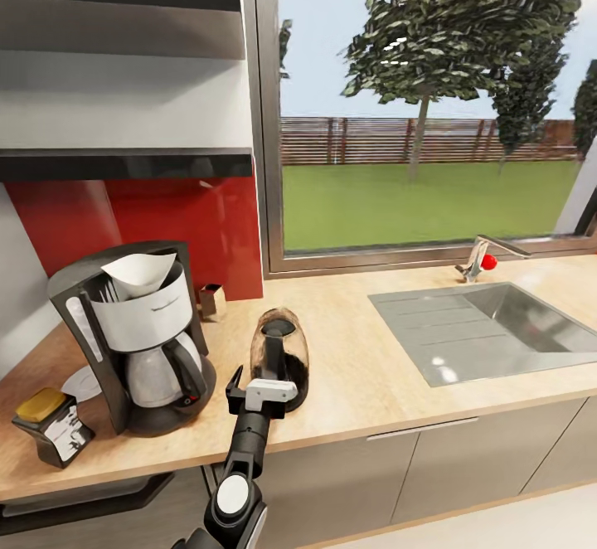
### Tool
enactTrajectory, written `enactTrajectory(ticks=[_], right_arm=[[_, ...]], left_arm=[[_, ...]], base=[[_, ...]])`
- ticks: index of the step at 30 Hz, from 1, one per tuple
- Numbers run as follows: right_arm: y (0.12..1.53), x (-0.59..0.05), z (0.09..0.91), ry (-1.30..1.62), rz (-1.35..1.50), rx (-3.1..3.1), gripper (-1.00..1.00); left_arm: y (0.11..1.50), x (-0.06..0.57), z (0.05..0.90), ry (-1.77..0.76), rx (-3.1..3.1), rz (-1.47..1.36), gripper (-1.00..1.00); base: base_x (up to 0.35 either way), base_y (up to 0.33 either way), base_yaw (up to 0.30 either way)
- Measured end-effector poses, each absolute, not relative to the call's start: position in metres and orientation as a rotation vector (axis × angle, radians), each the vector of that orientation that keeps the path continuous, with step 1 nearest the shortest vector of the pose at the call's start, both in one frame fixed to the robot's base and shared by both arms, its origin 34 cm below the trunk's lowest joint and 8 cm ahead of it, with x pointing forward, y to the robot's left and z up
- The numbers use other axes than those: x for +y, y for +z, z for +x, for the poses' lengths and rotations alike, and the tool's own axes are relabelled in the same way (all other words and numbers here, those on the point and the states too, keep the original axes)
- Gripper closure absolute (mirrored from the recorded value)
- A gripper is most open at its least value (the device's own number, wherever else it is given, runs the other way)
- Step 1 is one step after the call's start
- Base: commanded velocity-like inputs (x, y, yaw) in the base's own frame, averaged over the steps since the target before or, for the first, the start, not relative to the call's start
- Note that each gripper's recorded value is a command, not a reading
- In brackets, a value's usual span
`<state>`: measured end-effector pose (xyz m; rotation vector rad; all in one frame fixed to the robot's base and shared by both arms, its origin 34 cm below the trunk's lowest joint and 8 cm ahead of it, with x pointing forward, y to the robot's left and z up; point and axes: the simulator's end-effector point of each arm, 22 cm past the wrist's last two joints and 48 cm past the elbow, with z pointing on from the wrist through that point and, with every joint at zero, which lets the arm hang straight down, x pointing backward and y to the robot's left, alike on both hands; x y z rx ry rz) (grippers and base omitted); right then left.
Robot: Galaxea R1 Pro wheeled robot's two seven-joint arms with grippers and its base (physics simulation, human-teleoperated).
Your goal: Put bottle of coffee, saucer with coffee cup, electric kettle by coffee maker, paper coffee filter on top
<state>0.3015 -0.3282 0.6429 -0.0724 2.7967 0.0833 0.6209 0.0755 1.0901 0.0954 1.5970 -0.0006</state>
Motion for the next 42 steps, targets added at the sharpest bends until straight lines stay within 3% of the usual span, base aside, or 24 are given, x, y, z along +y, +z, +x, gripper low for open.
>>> enactTrajectory(ticks=[13,14,42], right_arm=[[0.6429,-0.3282,0.3015,0.083,-0.072,2.797,-1.0],[0.6429,-0.3282,0.3015,0.083,-0.072,2.797,-1.0],[0.6428,-0.3282,0.3014,0.083,-0.072,2.797,-1.0]], left_arm=[[1.0889,0.0733,0.6203,-0.017,1.6,0.096,-1.0],[1.0889,0.0729,0.6202,-0.018,1.6,0.098,1.0],[1.0941,0.0751,0.6215,-0.014,1.593,0.087,1.0]], base=[[0.045,0.0,0.0],[0.003,0.0,0.0],[0.0,0.0,0.0]])
